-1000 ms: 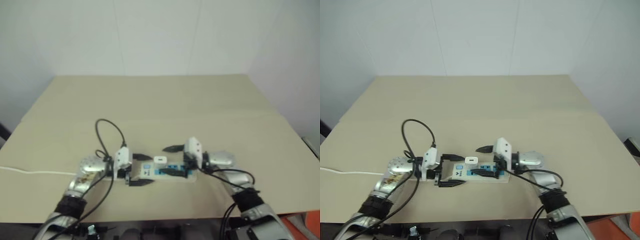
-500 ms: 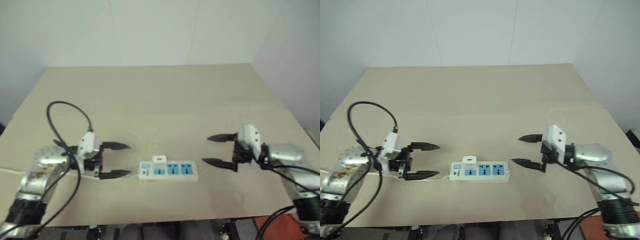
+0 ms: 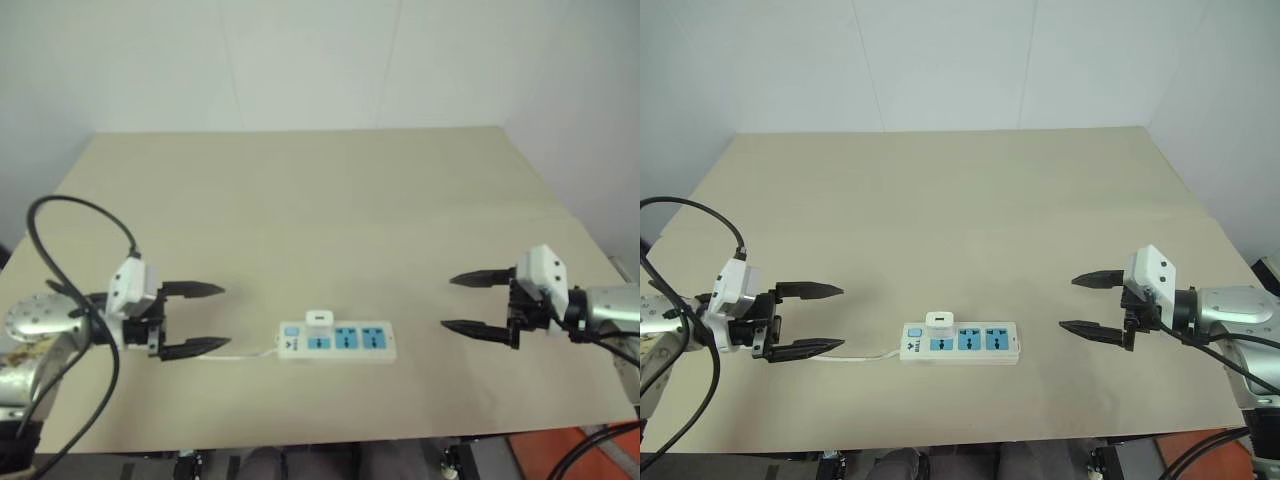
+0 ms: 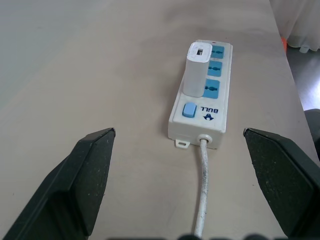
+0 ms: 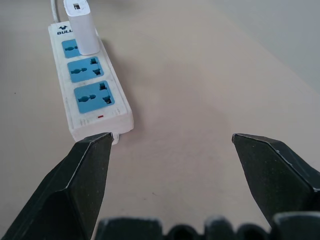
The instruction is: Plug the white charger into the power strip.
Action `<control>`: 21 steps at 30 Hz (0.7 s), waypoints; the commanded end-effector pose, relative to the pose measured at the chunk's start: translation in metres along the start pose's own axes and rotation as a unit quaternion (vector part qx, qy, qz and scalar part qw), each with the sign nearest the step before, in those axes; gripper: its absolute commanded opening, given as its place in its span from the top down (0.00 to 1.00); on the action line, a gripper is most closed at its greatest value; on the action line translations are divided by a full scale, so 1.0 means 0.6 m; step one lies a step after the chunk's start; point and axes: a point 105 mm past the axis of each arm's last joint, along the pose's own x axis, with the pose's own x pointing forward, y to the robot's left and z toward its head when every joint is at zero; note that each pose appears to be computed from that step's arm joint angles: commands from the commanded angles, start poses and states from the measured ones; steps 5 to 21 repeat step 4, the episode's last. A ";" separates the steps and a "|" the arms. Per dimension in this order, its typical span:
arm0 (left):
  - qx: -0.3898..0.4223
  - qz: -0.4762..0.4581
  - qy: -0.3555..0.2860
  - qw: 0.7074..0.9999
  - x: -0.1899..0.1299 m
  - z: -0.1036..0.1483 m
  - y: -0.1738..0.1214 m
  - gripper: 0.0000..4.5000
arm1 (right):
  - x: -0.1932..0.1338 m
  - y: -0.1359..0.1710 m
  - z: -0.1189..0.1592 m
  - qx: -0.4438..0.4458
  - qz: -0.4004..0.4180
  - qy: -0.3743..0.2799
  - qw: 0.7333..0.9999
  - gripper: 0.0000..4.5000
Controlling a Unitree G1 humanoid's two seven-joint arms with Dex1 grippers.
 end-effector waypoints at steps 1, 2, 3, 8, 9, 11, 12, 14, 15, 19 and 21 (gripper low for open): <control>0.018 0.000 -0.007 1.000 0.004 0.015 -0.001 0.00 | -0.007 -0.002 0.018 -0.018 -0.004 -0.010 1.000 0.00; 0.018 -0.001 -0.007 1.000 0.006 0.015 -0.001 0.00 | -0.006 -0.002 0.018 -0.014 -0.007 -0.013 1.000 0.00; 0.018 -0.002 -0.008 1.000 0.008 0.015 -0.001 0.00 | -0.006 -0.002 0.019 -0.010 -0.010 -0.013 1.000 0.00; 0.018 -0.004 -0.009 1.000 0.010 0.014 -0.001 0.00 | -0.004 -0.001 0.019 -0.011 -0.009 -0.012 1.000 0.00; 0.018 -0.004 -0.009 1.000 0.010 0.014 -0.001 0.00 | -0.004 -0.001 0.019 -0.011 -0.009 -0.012 1.000 0.00; 0.018 -0.004 -0.009 1.000 0.010 0.014 -0.001 0.00 | -0.004 -0.001 0.019 -0.011 -0.009 -0.012 1.000 0.00; 0.018 -0.004 -0.009 1.000 0.010 0.014 -0.001 0.00 | -0.004 -0.001 0.019 -0.011 -0.009 -0.012 1.000 0.00; 0.018 -0.004 -0.009 1.000 0.010 0.014 -0.001 0.00 | -0.004 -0.001 0.019 -0.011 -0.009 -0.012 1.000 0.00; 0.018 -0.004 -0.009 1.000 0.010 0.014 -0.001 0.00 | -0.004 -0.001 0.019 -0.011 -0.009 -0.012 1.000 0.00; 0.018 -0.004 -0.009 1.000 0.010 0.014 -0.001 0.00 | -0.004 -0.001 0.019 -0.011 -0.009 -0.012 1.000 0.00; 0.018 -0.004 -0.009 1.000 0.010 0.014 -0.001 0.00 | -0.004 -0.001 0.019 -0.011 -0.009 -0.012 1.000 0.00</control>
